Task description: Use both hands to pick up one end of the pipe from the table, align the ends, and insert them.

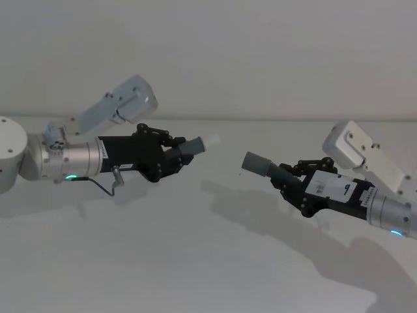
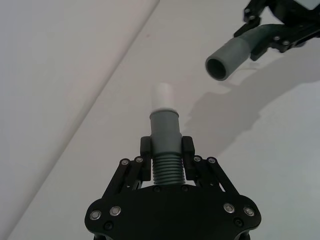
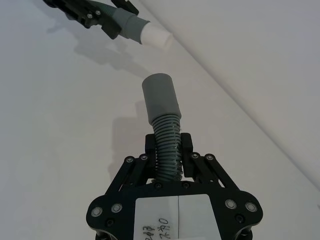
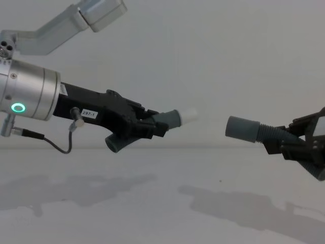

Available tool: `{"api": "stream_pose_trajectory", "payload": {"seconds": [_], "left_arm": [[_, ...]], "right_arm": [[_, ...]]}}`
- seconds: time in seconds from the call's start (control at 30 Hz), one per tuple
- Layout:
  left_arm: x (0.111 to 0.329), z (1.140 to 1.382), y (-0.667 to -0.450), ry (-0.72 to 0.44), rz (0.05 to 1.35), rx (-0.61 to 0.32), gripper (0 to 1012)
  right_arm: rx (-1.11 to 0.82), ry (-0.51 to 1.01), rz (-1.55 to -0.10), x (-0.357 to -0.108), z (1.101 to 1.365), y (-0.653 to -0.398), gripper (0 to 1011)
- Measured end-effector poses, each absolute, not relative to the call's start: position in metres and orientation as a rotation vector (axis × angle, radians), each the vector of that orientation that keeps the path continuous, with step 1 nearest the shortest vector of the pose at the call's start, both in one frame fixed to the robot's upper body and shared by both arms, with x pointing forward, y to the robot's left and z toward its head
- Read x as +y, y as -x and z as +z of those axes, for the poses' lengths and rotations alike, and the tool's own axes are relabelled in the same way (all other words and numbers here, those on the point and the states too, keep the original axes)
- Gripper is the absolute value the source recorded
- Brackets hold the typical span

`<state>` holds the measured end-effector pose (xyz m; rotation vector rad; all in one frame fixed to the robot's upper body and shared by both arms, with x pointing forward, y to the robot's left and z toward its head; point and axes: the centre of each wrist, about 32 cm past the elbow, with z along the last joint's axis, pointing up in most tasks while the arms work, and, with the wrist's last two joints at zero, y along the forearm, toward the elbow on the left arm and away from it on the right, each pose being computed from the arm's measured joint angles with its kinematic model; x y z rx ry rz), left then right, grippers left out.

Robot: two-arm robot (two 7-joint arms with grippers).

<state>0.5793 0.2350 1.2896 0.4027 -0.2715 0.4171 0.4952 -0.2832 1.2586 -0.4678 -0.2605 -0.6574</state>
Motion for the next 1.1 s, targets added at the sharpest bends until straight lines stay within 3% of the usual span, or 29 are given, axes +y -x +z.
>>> {"api": "stream_pose_trajectory", "payload": {"seconds": [1.1], "left_arm": [[0.244,1.302,-0.581,-0.383,0.226,-0.316,348]], "right_arm": [[-0.296,0.439,-0.564,-0.279,1.271,-0.491,276]]}}
